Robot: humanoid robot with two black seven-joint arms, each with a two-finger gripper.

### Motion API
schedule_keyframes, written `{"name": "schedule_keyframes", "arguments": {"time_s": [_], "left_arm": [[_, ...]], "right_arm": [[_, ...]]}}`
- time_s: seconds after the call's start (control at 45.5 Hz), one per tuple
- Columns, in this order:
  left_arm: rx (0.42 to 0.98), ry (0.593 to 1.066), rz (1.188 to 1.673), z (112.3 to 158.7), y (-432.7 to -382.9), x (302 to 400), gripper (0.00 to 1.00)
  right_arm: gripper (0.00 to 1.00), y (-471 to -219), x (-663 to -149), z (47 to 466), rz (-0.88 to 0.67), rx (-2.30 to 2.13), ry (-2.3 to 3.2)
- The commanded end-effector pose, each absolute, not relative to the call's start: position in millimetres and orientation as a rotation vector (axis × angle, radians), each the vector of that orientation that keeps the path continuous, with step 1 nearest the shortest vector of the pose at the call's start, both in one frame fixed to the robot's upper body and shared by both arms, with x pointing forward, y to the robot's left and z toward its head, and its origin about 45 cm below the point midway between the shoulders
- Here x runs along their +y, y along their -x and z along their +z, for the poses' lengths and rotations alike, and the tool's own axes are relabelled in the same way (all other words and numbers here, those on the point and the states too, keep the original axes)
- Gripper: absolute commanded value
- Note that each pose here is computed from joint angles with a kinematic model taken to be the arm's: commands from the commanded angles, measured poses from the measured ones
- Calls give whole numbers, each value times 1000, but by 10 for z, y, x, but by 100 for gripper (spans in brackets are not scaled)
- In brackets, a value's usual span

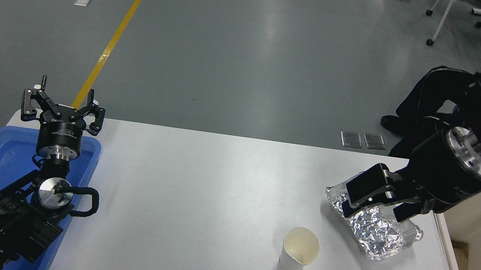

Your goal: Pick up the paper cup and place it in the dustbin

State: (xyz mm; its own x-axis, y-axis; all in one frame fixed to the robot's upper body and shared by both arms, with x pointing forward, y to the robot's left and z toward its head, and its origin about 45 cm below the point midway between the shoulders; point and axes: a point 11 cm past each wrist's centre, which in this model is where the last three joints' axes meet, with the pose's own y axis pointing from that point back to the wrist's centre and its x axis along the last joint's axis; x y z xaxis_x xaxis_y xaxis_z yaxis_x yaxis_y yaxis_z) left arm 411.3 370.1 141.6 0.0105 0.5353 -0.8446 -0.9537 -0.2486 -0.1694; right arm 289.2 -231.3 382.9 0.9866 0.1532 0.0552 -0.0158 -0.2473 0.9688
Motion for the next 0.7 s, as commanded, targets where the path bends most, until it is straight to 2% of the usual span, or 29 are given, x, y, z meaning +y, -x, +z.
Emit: {"name": "schedule_keyframes", "arguments": {"time_s": [0.0,0.242,0.396,0.527,0.681], "left_arm": [[568,1020,1556,1413,-4111,3702,99],[568,1020,1556,1413,-4111,3702,99],[567,1021,1555,1419,-4116,3700,99],[568,1020,1556,1413,-4111,3702,99],[567,1021,1555,1419,-4116,3700,99]], "right_arm": [[100,-2890,-2335,3838,156,86,-1826],[100,-3086,-2564,3272,80,-138,-1819],[100,-3116,-2778,2820,52,-216,-1776],[100,-3072,-2916,2429,56,-278,-1753],[100,-2877,-3022,1984,24,-296,-1735]]}}
